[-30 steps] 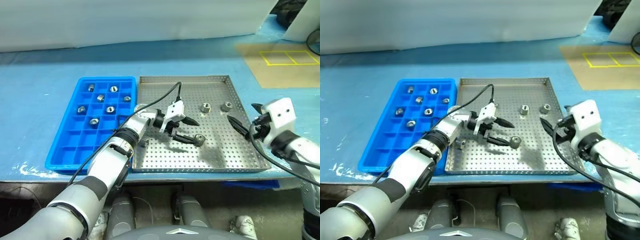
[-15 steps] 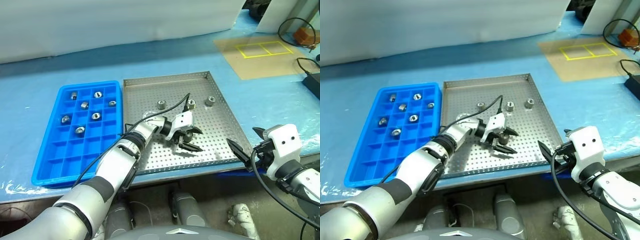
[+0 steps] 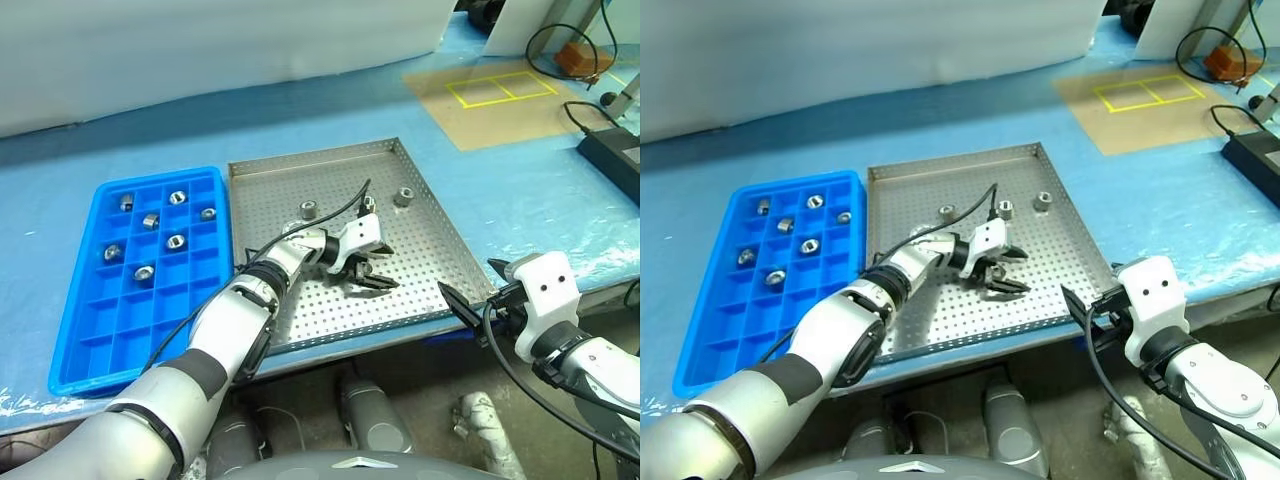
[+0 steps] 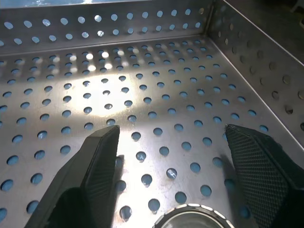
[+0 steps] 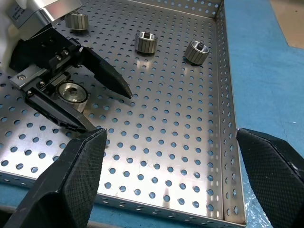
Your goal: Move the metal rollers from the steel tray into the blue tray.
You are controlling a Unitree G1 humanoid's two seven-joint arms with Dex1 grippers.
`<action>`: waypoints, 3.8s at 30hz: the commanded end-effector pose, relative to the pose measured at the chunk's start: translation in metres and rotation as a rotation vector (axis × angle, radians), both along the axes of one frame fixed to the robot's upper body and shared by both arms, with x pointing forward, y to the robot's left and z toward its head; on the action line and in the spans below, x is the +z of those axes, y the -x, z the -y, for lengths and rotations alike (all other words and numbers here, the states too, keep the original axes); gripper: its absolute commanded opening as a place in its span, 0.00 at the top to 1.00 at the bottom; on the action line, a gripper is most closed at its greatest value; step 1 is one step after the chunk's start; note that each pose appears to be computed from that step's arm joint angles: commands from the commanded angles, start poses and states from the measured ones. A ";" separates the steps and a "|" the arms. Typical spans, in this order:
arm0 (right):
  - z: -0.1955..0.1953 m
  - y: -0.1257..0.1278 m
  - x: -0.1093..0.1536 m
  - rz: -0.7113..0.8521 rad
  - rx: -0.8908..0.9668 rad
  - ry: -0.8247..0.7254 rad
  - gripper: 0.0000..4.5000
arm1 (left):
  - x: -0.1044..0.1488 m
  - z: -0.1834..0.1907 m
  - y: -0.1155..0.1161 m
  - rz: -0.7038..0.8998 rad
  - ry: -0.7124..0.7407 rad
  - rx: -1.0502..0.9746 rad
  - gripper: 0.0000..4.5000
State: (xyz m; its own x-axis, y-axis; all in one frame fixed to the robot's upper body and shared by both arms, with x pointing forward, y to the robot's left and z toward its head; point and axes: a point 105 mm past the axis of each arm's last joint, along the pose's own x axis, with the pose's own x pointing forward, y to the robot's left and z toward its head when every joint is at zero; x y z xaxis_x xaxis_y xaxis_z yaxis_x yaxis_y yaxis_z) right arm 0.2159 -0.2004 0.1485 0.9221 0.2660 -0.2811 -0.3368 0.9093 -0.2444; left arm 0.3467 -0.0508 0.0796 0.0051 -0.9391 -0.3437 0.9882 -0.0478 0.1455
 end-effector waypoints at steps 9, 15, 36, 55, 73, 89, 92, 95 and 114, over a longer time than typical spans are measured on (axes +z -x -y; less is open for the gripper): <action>-0.003 -0.008 0.005 0.035 0.018 0.023 0.00 | -0.007 -0.011 0.001 -0.036 -0.028 -0.006 0.17; -0.004 -0.010 0.005 0.040 0.014 0.028 0.00 | -0.009 -0.008 0.003 -0.025 -0.034 -0.010 0.37; -0.027 -0.037 0.026 0.099 0.186 0.034 0.00 | 0.091 -0.046 -0.029 0.187 0.193 -0.023 0.56; -0.127 -0.104 0.047 0.164 0.794 0.020 0.00 | 0.119 -0.192 -0.018 0.410 0.117 0.264 0.56; -0.186 -0.121 0.035 0.170 1.074 -0.001 0.00 | 0.101 -0.268 0.063 0.180 0.196 0.723 0.56; -0.168 -0.123 0.031 0.156 1.012 0.028 0.00 | 0.030 -0.253 0.075 0.056 0.135 0.741 0.56; -0.167 -0.123 0.030 0.156 1.006 0.029 0.00 | 0.029 -0.251 0.074 0.068 0.124 0.729 0.56; -0.166 -0.123 0.029 0.156 0.998 0.031 0.00 | 0.025 -0.246 0.078 0.052 0.118 0.706 0.56; -0.164 -0.124 0.024 0.151 0.972 0.044 0.00 | 0.065 -0.265 0.059 0.127 0.222 0.783 0.20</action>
State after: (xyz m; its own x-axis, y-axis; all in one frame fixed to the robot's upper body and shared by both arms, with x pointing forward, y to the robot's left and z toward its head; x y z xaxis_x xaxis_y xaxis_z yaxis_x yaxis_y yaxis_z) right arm 0.3416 -0.0364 0.1596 0.3286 0.9130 -0.2417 -0.9107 0.2384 -0.3374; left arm 0.2851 0.2072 0.1228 0.6935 -0.7032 -0.1565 0.7204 0.6785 0.1438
